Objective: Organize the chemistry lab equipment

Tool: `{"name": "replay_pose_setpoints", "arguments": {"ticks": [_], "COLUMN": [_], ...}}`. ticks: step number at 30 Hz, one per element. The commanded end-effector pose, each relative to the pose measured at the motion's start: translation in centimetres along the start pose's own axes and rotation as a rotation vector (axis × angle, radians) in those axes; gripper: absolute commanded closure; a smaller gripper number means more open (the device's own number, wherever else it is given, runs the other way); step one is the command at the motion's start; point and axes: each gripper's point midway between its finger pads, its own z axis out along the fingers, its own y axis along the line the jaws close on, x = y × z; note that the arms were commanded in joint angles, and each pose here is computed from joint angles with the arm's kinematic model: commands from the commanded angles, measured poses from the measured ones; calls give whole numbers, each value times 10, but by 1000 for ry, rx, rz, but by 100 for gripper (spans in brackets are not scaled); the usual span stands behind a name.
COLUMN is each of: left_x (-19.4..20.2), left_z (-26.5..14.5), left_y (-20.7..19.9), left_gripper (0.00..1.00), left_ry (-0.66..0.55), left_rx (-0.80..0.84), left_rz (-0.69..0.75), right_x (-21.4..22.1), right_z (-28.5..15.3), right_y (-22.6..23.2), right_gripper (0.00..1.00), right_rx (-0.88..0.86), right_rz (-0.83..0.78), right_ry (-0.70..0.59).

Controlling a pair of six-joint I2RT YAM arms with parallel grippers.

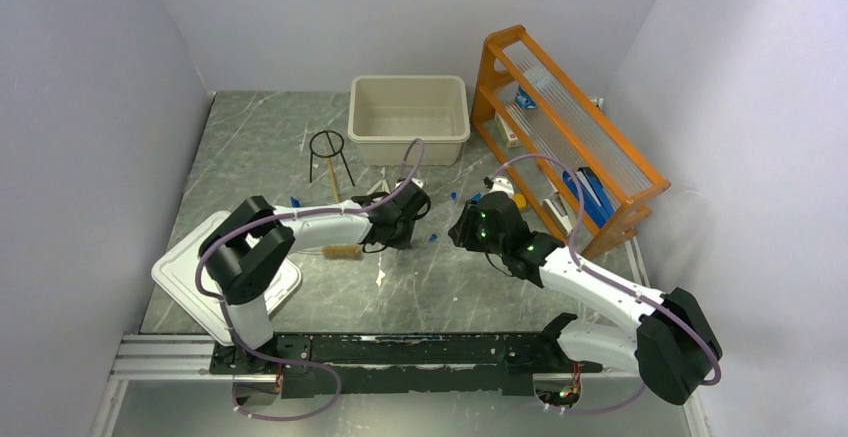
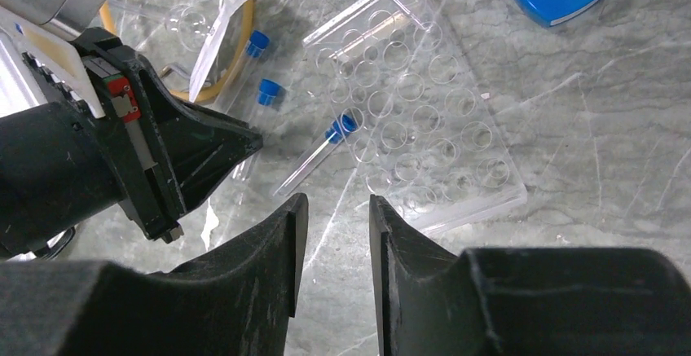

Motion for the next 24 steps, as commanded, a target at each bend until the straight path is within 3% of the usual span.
{"name": "replay_pose_setpoints", "arguments": {"ticks": [1, 7, 12, 17, 24], "left_x": [-16, -48, -54, -56, -60], "left_z": [-25, -77, -111, -141, -168], "left_y": [-12, -28, -41, -44, -47], "left_gripper": [95, 95, 95, 95, 95], "left_ry": [-58, -221, -320, -398, -467], "left_rx": [76, 224, 371, 454, 514], "left_rz": [67, 137, 217, 253, 272], "right_x": [-6, -21, -46, -76, -66], "right_z": [-3, -18, -37, -46, -51], "right_y": [12, 48, 85, 99, 125], "right_gripper": [62, 53, 43, 39, 33], "right_rx": [-47, -200, -366, -411, -551], "right_rz": [24, 33, 119, 124, 150], "right_ry": [-9, 12, 38, -22, 87]}}
